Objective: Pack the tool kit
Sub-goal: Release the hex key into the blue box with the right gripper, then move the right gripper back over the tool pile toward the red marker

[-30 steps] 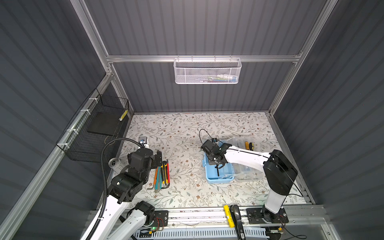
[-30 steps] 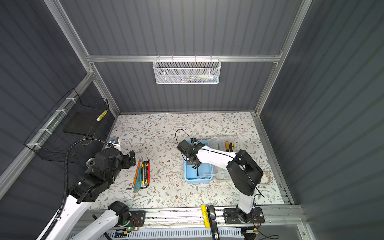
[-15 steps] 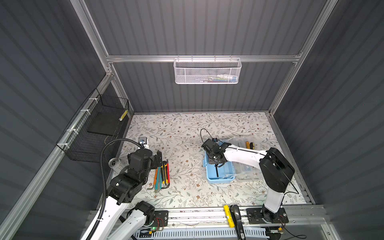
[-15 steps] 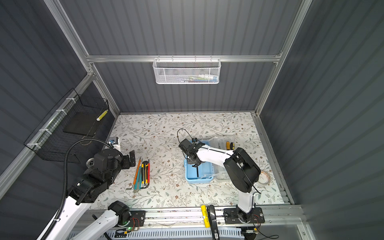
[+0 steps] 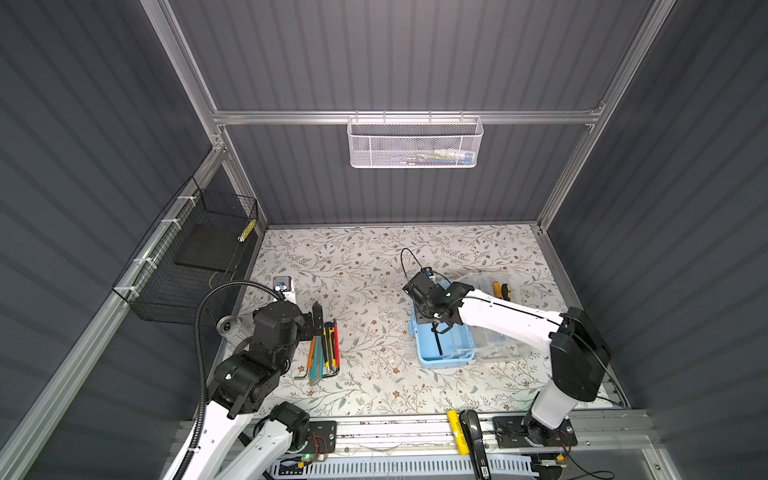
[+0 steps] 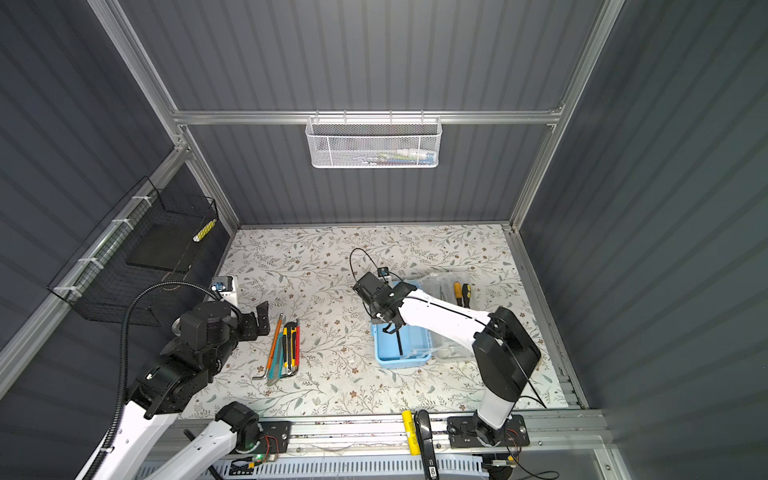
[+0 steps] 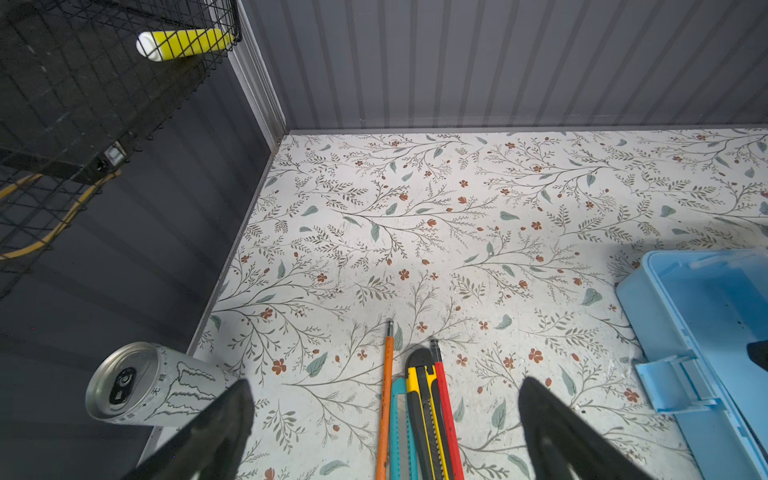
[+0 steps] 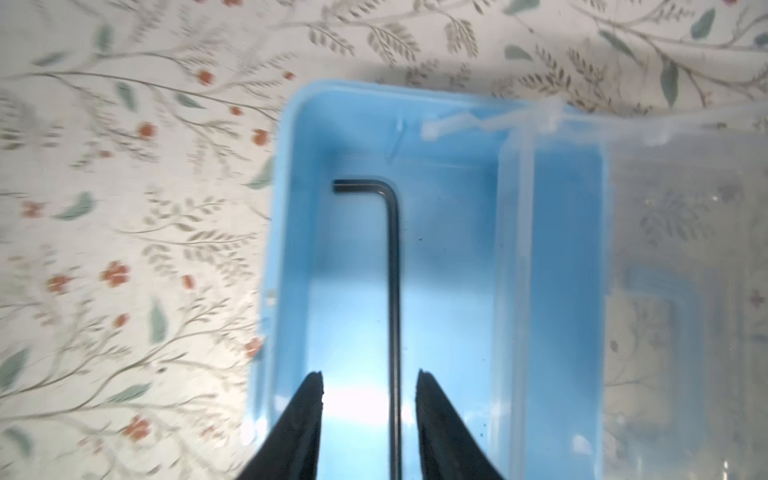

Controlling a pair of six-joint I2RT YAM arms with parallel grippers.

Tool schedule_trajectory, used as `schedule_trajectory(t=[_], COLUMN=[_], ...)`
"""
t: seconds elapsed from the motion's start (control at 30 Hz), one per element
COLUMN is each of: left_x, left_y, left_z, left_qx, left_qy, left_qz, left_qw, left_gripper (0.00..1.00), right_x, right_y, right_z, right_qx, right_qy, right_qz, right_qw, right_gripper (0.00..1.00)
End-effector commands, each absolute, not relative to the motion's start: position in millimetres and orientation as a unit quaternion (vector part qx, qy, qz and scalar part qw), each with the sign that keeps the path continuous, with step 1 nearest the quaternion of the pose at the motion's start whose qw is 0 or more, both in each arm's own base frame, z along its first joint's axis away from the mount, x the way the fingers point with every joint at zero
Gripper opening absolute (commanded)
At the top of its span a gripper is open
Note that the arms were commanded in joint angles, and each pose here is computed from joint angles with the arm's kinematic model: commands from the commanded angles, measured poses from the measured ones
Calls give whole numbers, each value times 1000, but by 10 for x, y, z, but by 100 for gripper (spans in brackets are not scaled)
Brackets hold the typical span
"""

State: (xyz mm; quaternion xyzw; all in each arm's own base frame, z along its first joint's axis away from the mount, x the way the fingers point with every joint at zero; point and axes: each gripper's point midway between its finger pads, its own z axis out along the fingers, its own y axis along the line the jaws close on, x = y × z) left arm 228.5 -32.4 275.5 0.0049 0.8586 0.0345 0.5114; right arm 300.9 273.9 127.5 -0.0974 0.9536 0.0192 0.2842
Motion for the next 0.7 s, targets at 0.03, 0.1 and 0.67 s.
schedule_trajectory(t=[0.03,0.1,0.67], left_x=[2285,2291,2251], left_y=[-297,-327,-140], left_z=[2746,2723,2755], left_qx=[1,4,-29], left_qy=[862,866,858], left_qz=[41,35,72], left_qw=[505,499,508], left_gripper=[99,99,99], right_x=[2807,2705,2309], right_y=[3291,3567,4719], right_z=[1427,1414,861], right_qx=[-187,-223,-343], right_qy=[941,933,905], right_qz=[91,125,185], right_qw=[268,254,172], right_gripper=[47,52,59])
